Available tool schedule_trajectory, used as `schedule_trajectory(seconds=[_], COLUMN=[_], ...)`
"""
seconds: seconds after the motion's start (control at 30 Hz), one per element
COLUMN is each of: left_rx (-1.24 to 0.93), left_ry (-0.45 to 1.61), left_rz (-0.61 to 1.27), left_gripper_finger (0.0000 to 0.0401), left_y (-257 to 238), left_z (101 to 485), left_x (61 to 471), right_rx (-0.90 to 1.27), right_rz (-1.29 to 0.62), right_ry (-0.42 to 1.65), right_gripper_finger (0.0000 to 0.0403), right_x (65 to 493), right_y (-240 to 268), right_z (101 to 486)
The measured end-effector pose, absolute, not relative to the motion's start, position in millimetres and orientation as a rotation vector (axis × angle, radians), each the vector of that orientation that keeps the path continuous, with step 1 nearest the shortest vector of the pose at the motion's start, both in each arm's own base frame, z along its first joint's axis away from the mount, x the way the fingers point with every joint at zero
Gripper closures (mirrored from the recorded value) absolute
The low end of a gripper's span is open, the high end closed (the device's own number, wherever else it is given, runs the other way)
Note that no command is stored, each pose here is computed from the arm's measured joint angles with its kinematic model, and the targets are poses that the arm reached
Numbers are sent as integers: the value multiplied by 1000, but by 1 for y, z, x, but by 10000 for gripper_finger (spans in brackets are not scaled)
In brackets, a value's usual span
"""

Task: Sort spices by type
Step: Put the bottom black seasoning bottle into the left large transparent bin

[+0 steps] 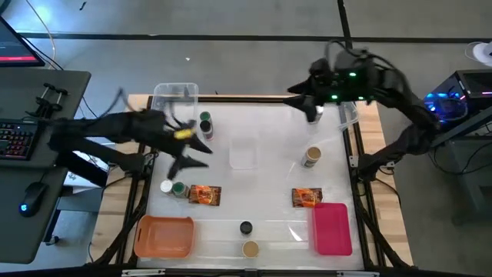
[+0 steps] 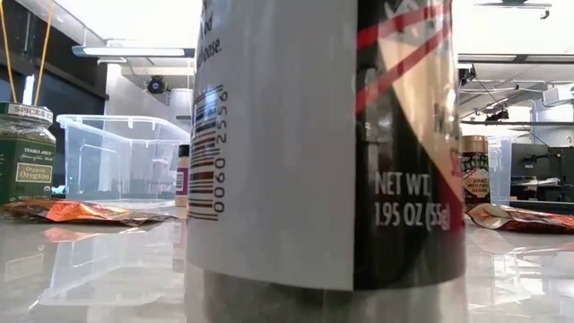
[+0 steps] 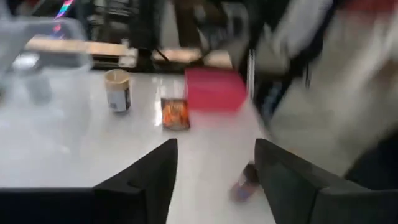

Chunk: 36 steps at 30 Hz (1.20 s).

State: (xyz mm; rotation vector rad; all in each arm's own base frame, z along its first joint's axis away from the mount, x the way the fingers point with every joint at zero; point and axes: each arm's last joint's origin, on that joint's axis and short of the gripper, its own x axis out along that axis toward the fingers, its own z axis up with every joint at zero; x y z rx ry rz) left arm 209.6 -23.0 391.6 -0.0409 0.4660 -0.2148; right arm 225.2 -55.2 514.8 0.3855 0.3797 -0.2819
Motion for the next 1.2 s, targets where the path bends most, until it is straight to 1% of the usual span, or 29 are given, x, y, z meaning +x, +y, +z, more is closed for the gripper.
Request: schedule_trajectory(seconds=[0.07, 0.17, 0.23, 0.3, 0.43, 0.53, 0.6, 0.77, 0.87, 0.97, 1.07, 1.13, 1.2], left_rx=[136, 346, 436, 483, 527, 535, 543, 517, 555, 591, 579, 549, 480], left_ry=[538, 643, 699, 734, 788, 826, 837, 849, 836, 827, 854, 884, 922], left_rz=[-274, -330, -366, -403, -482, -489, -447, -247, -202, -217, -223, -253, -291], left_gripper_finger=[181, 172, 171, 171, 171, 171, 171, 171, 171, 171, 170, 163, 148], left_y=[-31, -42, -50, -59, -83, -99, -107, -117, -119, -120, -119, -119, -116], left_z=[388, 375, 364, 353, 333, 322, 320, 321, 325, 327, 326, 324, 321], left_x=[228, 252, 267, 279, 296, 300, 298, 294, 289, 286, 284, 282, 283], right_rx=[390, 411, 418, 423, 436, 435, 421, 403, 398, 400, 398, 400, 404], right_rz=[-289, -299, -303, -308, -323, -327, -324, -320, -318, -319, -319, -319, -320], right_ry=[380, 391, 411, 438, 501, 533, 547, 555, 556, 556, 556, 555, 555], right_gripper_finger=[163, 163, 163, 163, 163, 163, 163, 163, 163, 163, 163, 163, 163], right_x=[215, 206, 203, 201, 200, 199, 198, 198, 198, 198, 198, 198, 198], right_y=[-53, -51, -50, -49, -49, -49, -48, -48, -48, -48, -48, -48, -48], right_z=[517, 518, 517, 515, 509, 506, 505, 504, 504, 504, 505, 504, 505])
